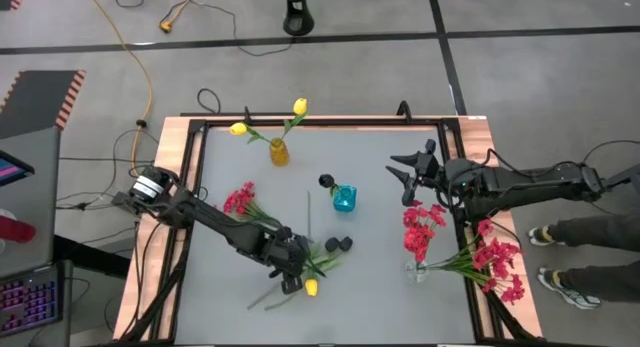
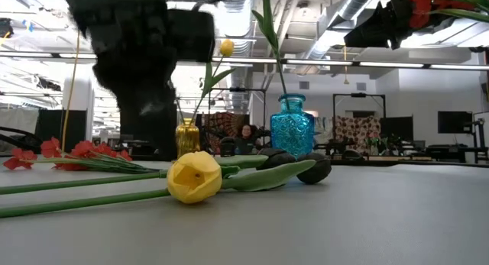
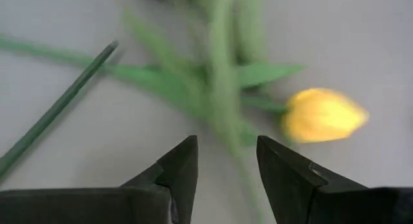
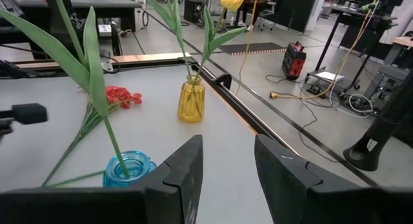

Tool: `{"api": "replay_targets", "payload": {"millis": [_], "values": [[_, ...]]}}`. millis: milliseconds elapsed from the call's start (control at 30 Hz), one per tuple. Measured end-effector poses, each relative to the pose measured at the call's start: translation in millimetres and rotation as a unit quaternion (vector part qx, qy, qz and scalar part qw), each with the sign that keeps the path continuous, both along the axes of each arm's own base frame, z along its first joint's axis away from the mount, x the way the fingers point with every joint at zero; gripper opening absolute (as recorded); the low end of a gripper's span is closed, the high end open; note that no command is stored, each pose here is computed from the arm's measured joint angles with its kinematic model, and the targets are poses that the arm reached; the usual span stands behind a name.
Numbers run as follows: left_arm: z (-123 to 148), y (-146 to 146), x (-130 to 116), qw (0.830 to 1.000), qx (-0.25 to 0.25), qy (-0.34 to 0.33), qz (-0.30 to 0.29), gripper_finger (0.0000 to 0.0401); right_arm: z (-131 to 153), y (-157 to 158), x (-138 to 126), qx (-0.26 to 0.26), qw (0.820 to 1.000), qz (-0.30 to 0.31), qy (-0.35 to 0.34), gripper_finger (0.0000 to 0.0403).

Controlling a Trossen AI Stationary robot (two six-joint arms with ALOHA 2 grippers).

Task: Sort flowers into vase by color
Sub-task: Put the left black flower into the blue vase

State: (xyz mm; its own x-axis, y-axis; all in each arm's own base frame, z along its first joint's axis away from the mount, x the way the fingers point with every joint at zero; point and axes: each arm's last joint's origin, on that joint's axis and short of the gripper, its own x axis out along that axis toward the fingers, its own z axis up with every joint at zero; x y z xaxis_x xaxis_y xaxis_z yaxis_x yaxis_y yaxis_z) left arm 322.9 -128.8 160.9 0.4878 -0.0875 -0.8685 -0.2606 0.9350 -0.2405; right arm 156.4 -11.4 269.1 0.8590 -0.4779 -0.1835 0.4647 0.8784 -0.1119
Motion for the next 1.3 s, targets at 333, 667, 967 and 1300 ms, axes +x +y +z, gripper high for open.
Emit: {"api": "replay_targets", "payload": {"millis": [333,667,967,1300], "values": [[-23,-5,4,1.000,-0.008,0.000,-0.014,0.0146,0,0,0,0.000,1.000,-0.001,-0.001,0.0166],[-27,-5,7,1.000,-0.012,0.003,-0.012,0.0140,0,-1,0,-0.001,1.000,-0.003,0.000,0.0166],[-20,-3,2,1.000,-0.006,0.011,-0.021,0.0079,0,-1,0,-0.001,1.000,-0.003,0.000,0.0166],[-20,-2,2,0.999,0.000,0.009,-0.034,0.0006,0,-1,0,0.000,1.000,-0.003,0.000,0.0166]]}}
